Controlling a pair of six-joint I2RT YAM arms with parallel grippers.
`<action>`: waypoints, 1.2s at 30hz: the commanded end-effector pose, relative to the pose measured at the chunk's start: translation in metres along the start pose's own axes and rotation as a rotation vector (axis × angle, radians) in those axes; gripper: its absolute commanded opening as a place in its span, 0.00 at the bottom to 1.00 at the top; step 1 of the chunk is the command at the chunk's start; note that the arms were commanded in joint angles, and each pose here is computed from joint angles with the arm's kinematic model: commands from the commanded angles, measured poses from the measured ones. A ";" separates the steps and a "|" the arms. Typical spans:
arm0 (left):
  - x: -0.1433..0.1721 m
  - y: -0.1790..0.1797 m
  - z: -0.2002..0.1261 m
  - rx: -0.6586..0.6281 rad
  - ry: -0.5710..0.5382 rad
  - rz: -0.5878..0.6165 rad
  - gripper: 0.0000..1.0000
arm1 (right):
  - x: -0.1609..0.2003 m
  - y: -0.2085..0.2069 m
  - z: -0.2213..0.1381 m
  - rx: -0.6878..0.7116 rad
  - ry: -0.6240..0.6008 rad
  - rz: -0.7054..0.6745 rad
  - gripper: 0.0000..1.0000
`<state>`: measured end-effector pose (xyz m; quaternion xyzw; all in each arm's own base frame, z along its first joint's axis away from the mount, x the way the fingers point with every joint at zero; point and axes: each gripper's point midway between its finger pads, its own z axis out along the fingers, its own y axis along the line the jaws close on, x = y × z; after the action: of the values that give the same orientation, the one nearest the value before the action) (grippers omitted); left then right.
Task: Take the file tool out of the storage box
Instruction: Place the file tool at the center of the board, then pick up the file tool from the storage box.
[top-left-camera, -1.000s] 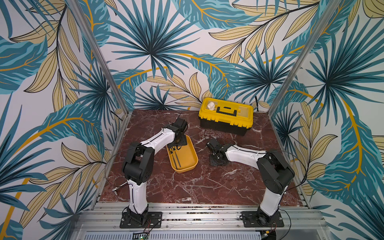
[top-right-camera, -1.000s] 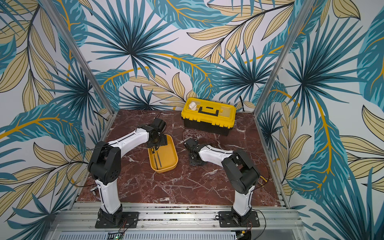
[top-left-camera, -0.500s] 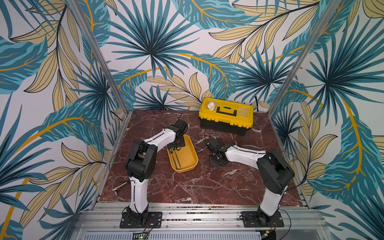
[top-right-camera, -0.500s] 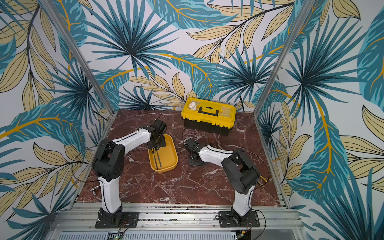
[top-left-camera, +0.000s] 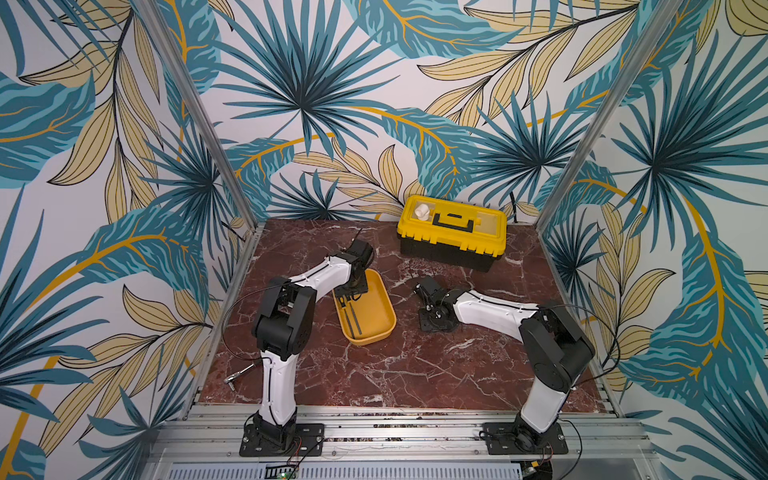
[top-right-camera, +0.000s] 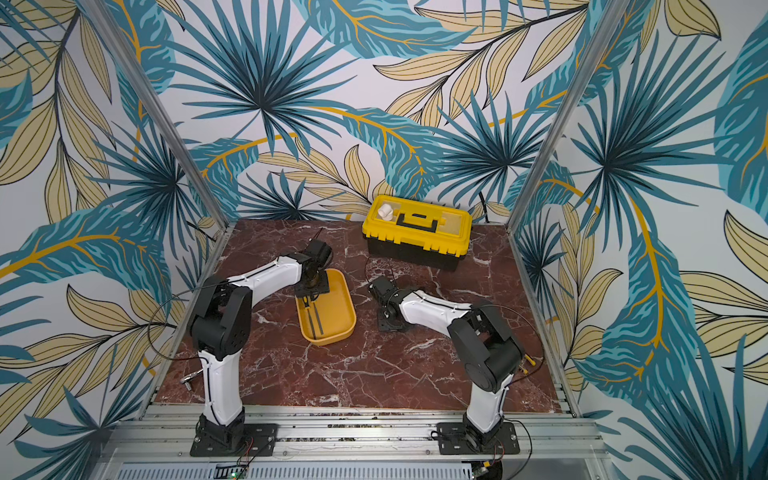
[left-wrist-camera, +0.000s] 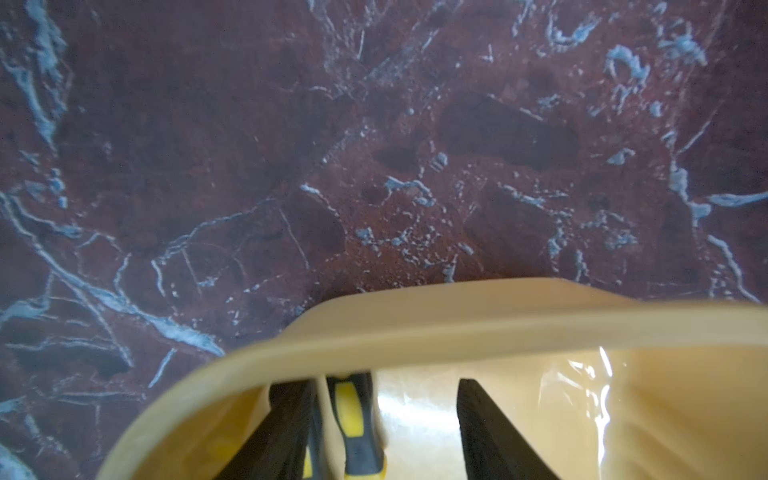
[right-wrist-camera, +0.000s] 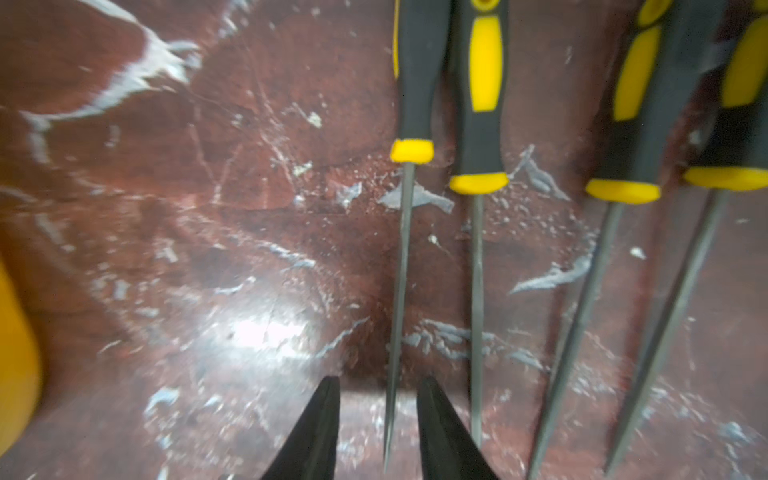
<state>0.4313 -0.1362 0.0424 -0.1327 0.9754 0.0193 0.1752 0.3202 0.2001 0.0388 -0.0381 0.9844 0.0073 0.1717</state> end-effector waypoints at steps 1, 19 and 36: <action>-0.016 -0.004 0.001 0.005 -0.036 -0.012 0.58 | -0.010 0.006 -0.032 -0.059 -0.037 -0.009 0.37; -0.023 -0.011 0.011 0.019 -0.038 -0.004 0.39 | -0.017 0.065 -0.122 -0.536 -0.143 -0.020 0.60; -0.024 -0.041 -0.040 0.254 -0.031 0.010 0.18 | -0.013 0.089 -0.132 -0.726 -0.149 0.034 0.62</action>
<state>0.4439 -0.1593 0.0457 -0.1128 0.9773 -0.0427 0.1740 0.2839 0.2799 0.1634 -0.0803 0.9124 0.3381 0.2164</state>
